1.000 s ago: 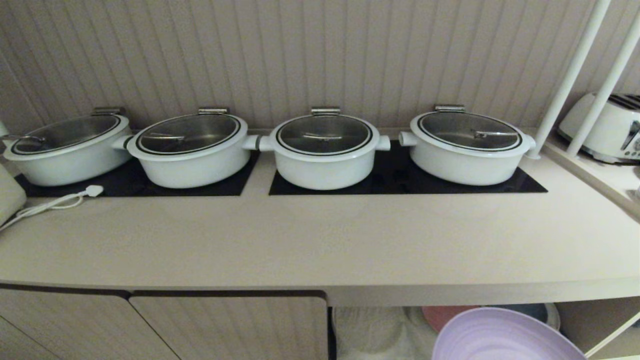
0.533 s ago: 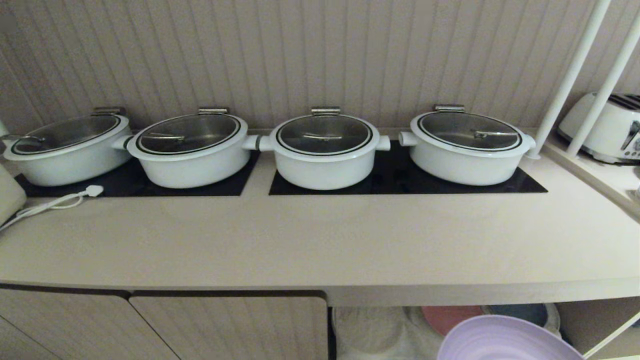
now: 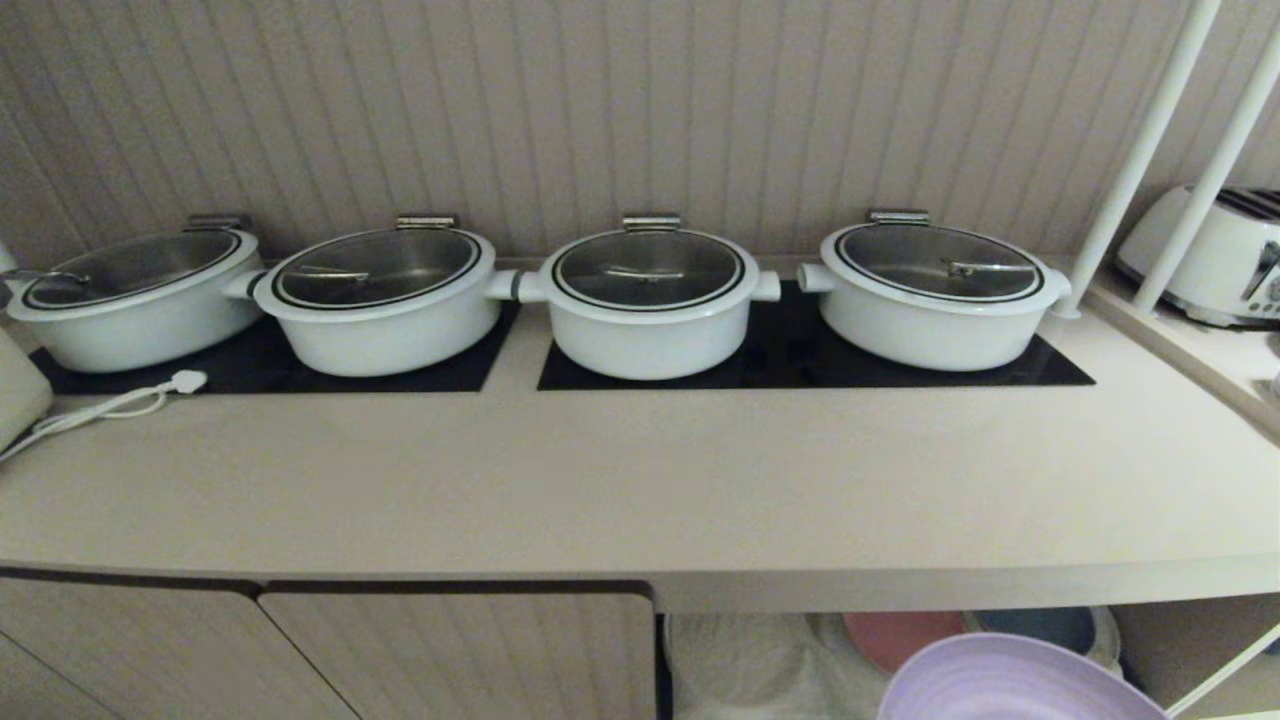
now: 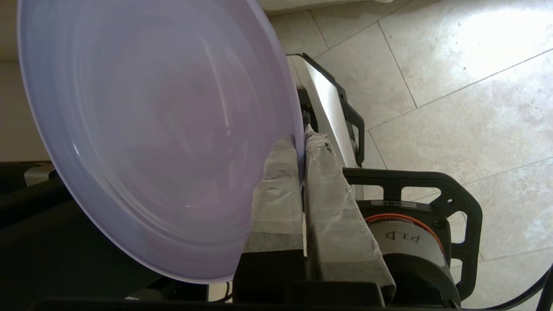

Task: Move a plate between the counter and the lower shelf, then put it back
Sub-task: Put the plate in the cupboard

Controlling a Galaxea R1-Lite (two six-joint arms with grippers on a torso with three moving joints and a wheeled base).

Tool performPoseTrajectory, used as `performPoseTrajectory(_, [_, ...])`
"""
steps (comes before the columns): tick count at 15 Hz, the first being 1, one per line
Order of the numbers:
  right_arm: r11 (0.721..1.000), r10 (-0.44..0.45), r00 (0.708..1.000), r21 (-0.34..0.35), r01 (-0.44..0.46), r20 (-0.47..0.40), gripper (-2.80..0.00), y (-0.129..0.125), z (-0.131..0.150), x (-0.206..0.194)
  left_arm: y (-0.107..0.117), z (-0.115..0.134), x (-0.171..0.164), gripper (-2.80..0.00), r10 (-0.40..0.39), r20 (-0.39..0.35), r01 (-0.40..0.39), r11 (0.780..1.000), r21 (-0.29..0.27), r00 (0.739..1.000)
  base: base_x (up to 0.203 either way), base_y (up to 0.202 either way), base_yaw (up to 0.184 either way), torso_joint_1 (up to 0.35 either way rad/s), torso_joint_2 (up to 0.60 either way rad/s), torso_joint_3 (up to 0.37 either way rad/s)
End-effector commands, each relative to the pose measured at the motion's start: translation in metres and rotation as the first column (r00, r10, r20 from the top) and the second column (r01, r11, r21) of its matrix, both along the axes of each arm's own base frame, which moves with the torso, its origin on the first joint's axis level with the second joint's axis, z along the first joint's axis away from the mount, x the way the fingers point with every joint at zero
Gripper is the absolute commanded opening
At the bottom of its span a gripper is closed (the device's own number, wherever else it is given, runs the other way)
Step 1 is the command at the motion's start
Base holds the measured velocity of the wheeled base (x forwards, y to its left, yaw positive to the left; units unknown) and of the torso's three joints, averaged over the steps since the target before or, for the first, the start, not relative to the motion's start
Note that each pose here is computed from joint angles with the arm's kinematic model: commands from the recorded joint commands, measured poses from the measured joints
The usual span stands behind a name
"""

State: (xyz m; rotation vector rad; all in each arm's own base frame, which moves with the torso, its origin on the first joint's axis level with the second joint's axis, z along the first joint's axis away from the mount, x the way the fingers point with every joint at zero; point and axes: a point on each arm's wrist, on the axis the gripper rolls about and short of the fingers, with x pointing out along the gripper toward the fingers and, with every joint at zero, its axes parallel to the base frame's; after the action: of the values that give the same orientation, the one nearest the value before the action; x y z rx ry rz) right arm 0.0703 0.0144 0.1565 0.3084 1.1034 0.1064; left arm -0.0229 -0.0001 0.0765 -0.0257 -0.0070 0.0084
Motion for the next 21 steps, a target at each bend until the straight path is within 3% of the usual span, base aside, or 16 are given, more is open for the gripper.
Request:
performPoseTrajectory(1, [1.0,-0.001,1.0,0.001,0.001,-0.005,-2.8,0.0,-0.0005,-0.0005,0.0,0.0,0.0001,-2.8,0.001,-0.001,-0.001,1.0,0.0,1.0,0.0,0.0,0.0,0.0,0.0,0.0])
performPoseTrajectory(14, [1.0,-0.001,1.0,0.001,0.001,-0.008,-2.8,0.0,-0.001,-0.0004,0.0,0.0,0.0001,-2.8,0.001,-0.001,-0.001,1.0,0.0,1.0,0.0,0.0,0.0,-0.152,0.32,0.171])
performPoseTrajectory(21, [1.0,-0.001,1.0,0.001,0.001,-0.01,-2.8,0.0,-0.0013,-0.0006,0.0,0.0,0.0001,-2.8,0.001,-0.001,-0.001,1.0,0.0,1.0,0.0,0.0,0.0,-0.235,0.51,0.274])
